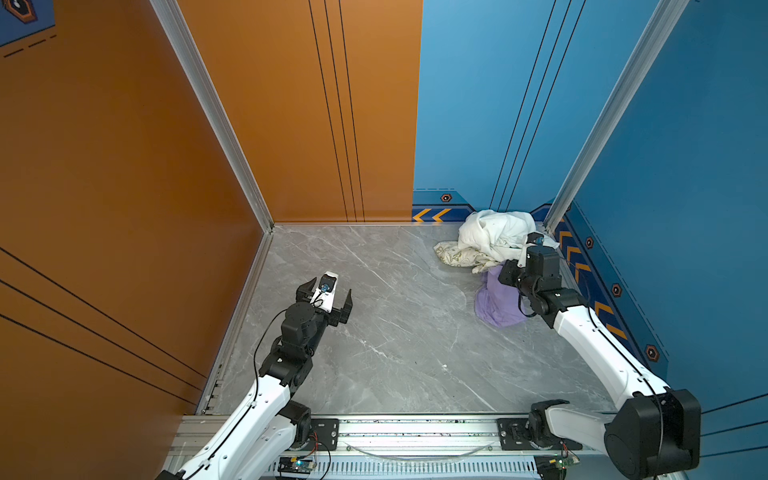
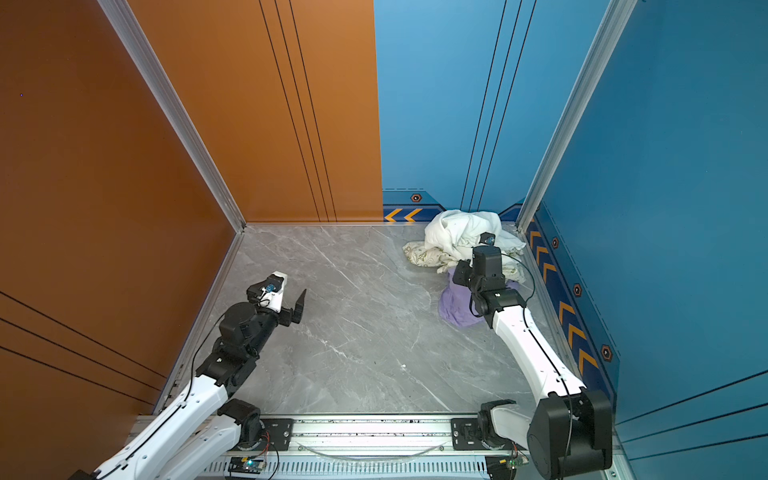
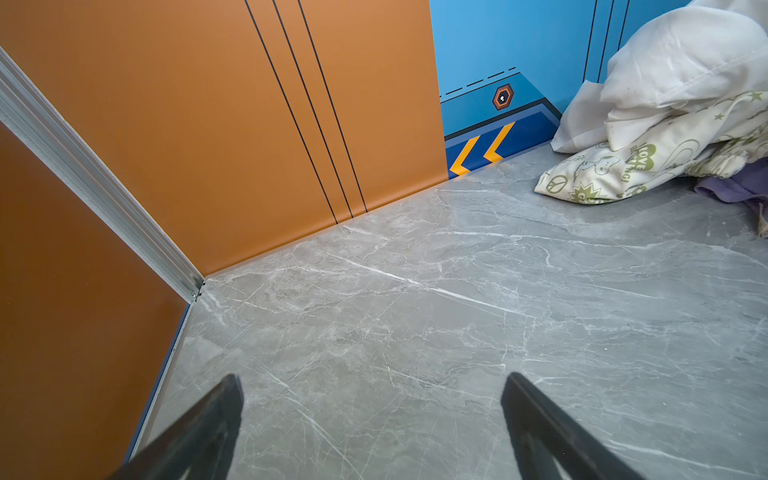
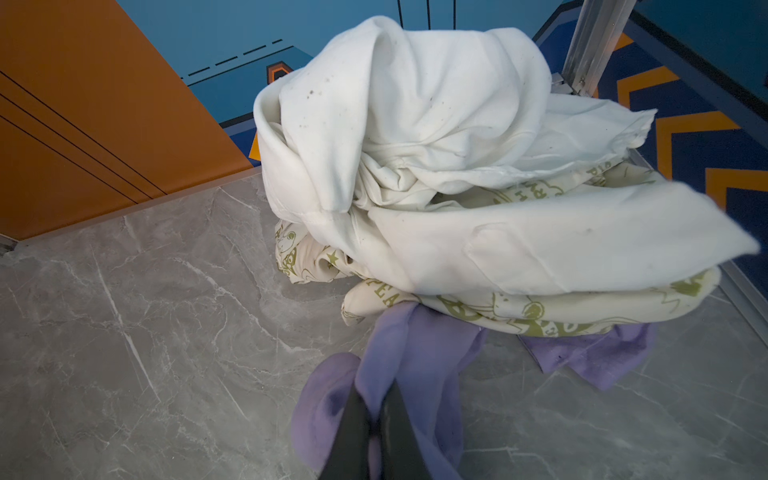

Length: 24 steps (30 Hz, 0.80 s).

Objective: Pick out a specific cloth from the pile
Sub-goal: 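Close the right gripper on the purple T-shirt and lift it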

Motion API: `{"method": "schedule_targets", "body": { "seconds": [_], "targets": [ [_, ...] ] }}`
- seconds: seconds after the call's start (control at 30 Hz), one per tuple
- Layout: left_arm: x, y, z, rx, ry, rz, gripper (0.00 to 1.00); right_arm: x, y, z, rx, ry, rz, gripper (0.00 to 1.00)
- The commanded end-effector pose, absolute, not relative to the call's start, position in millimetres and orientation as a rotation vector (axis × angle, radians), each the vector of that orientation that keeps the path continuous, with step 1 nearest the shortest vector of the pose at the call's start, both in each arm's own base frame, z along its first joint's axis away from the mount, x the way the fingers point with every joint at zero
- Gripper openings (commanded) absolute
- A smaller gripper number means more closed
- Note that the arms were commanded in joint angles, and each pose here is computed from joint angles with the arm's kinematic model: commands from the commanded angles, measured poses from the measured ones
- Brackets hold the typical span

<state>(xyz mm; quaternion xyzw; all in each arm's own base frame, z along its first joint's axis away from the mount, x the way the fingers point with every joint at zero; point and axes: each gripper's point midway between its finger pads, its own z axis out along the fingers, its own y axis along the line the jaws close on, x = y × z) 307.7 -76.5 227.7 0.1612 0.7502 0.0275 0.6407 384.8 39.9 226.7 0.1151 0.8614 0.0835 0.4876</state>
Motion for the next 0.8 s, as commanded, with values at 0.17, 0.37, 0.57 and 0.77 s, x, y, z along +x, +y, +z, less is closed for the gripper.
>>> {"method": "schedule_targets", "body": {
  "seconds": [0.17,0.37,0.57,0.77],
  "targets": [
    [306,-77,232,0.381,1.699,0.081,0.98,382,44,285,0.276,1.929,0.282,0.00],
    [306,-77,232,0.382,1.700,0.084,0.98,378,44,296,0.275,1.885,0.301,0.00],
    [305,-77,233,0.381,1.699,0.090,0.98,375,44,305,0.278,1.854,0.313,0.00],
    [305,-77,233,0.384,1.698,0.092,0.98,372,44,315,0.280,1.816,0.328,0.00]
  ]
}}
